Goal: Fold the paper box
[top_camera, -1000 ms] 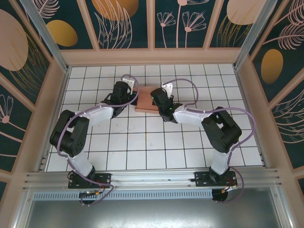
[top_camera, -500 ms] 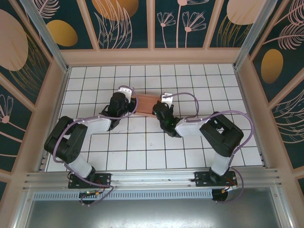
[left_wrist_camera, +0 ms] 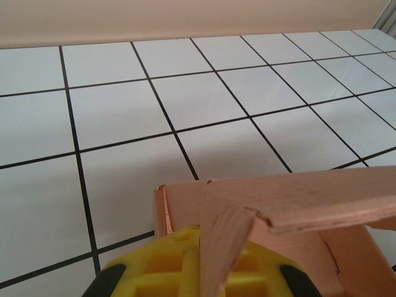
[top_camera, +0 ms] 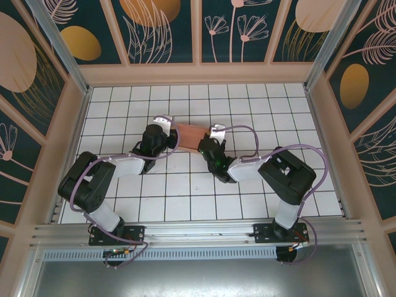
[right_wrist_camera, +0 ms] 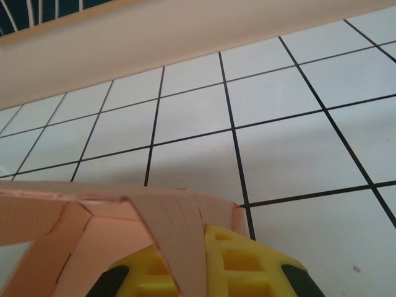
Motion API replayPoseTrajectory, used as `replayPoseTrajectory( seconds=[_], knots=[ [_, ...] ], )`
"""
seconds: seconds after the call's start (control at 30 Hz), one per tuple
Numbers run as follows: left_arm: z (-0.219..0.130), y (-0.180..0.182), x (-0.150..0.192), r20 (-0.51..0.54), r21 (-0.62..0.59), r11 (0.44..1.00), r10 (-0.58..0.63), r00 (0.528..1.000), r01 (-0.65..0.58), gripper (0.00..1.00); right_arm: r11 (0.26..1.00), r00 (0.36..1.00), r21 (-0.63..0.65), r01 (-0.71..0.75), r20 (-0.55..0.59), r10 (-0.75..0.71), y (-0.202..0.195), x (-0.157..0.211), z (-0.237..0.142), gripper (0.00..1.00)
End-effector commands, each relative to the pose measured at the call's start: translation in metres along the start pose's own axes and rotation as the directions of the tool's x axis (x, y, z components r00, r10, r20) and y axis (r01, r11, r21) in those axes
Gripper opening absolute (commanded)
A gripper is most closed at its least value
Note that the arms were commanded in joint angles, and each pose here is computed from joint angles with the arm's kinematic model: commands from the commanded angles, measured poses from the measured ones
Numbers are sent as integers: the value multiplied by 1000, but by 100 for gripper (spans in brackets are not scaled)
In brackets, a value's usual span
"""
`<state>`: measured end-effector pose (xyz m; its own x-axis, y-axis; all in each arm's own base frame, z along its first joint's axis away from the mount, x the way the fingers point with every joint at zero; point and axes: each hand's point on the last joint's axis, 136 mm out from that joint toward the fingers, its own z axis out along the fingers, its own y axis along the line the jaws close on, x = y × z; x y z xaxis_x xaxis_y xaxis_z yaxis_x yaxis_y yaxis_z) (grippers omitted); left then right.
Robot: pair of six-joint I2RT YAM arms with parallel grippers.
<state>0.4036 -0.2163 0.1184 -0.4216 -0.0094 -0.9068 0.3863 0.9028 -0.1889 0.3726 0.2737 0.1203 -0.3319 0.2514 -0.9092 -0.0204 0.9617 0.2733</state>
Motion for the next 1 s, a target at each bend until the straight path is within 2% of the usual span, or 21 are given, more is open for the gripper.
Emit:
replayPoseTrajectory(
  seconds=[0.0,0.2,0.33,0.53,0.83,0.97],
  knots=[
    [2,-5,-8,45,21,1000,0,999,-1,0,989,992,83,-124,-25,126,-4,-14,7,0],
    [3,-7,-6,46,32,999,-9,999,8,0,979,982,132,-156,-90,168,-11,-5,20,0],
    [4,-5,-2,39,27,1000,-3,999,2,0,984,983,66,-165,-65,169,-13,2,17,0],
    [6,-5,1,36,28,1000,-5,999,4,0,984,984,77,-161,-58,166,-31,16,13,0],
    [5,-4,7,29,26,1000,-7,1000,6,0,993,991,6,-121,-51,122,-26,21,9,0],
    [4,-1,10,27,13,1000,-3,1000,2,0,995,995,-6,-97,-36,97,-23,13,6,9]
  ],
)
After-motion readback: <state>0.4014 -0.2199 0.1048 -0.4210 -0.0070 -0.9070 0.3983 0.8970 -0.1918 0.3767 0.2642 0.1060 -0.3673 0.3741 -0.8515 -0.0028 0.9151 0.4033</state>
